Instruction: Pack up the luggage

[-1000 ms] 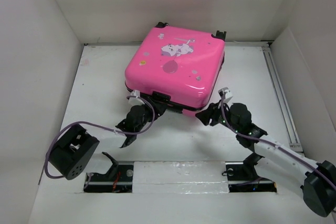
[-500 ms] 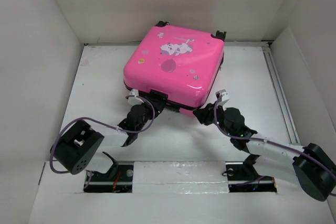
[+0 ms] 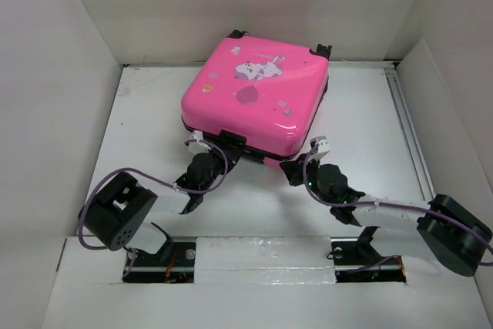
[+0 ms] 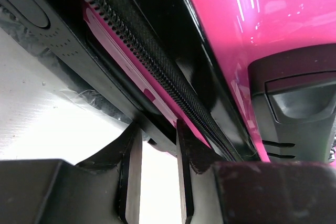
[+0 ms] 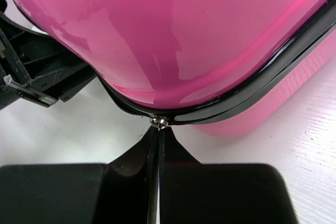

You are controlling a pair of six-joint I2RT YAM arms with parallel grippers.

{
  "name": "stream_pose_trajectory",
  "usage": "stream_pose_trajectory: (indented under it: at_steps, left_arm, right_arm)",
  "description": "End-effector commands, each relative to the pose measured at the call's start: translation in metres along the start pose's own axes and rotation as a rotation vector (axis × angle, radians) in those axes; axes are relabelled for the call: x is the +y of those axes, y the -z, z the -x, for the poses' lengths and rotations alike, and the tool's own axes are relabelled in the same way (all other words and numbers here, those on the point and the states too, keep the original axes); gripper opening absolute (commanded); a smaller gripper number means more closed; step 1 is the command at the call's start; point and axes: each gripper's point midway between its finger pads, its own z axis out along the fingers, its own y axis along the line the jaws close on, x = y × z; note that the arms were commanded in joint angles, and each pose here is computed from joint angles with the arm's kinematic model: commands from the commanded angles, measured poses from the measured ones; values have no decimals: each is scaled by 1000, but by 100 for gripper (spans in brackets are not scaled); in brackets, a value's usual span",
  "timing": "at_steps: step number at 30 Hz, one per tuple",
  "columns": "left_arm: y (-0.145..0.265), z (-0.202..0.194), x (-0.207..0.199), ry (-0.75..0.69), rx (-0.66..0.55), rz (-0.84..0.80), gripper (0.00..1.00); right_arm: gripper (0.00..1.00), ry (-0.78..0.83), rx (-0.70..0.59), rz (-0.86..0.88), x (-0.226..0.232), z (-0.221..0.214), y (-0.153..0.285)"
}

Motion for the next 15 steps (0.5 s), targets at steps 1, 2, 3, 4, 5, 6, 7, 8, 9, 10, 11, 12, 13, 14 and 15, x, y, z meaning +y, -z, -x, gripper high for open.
stream_pose_trajectory:
  at_steps: [1,2,3,4,5,6,7,8,9,10,11,12,13,14,15]
  left_arm:
    - [-8,-1,-21,-90,4,-71,0]
    - [-9,-2,-20,-90,4,-71,0]
    - [-11,-3,-27,-72,13,-96,0]
    - [-12,-9,-25,-74,35,-99,0]
    - [-13,-12,-25,-62,47,-107,0]
    - [-15,-12,-34,-41,50,-136,0]
    - [-15,-14,-34,-40,59,-145,0]
    - [-15,-20,-37,-33,75,-159,0]
    - [-16,-26,-41,-36,90,-166,0]
    - [-16,-28,-49,-36,94,-185,0]
    - [-14,-36,-49,-42,108,-181,0]
    - [-14,-39,-54,-42,114,-193,0]
    - [-12,-42,-56,-44,123,-195,0]
    - [-12,-42,-56,-44,124,-195,0]
    - [-8,-41,-66,-41,121,-222,0]
  right_arm:
    - [0,-38,-137,46,27,31,-4]
    - [0,-37,-134,51,31,28,-3]
    - [0,-34,-103,38,33,19,-4]
    - [0,-23,-84,33,38,10,-1]
    - [0,-27,-71,32,46,7,-3]
    - [0,-6,-34,11,45,-6,-4]
    - [0,5,-22,2,47,-12,-5]
    - [0,14,-23,4,59,-13,-5]
    - [0,25,-15,-6,63,-17,-6]
    - [0,60,14,-29,62,-28,-8]
    - [0,77,20,-38,69,-32,-7]
    - [0,86,12,-34,81,-25,-11]
    - [0,122,19,-28,85,-25,-13]
    - [0,127,10,-22,89,-20,-14]
    - [0,131,18,6,96,-20,-15]
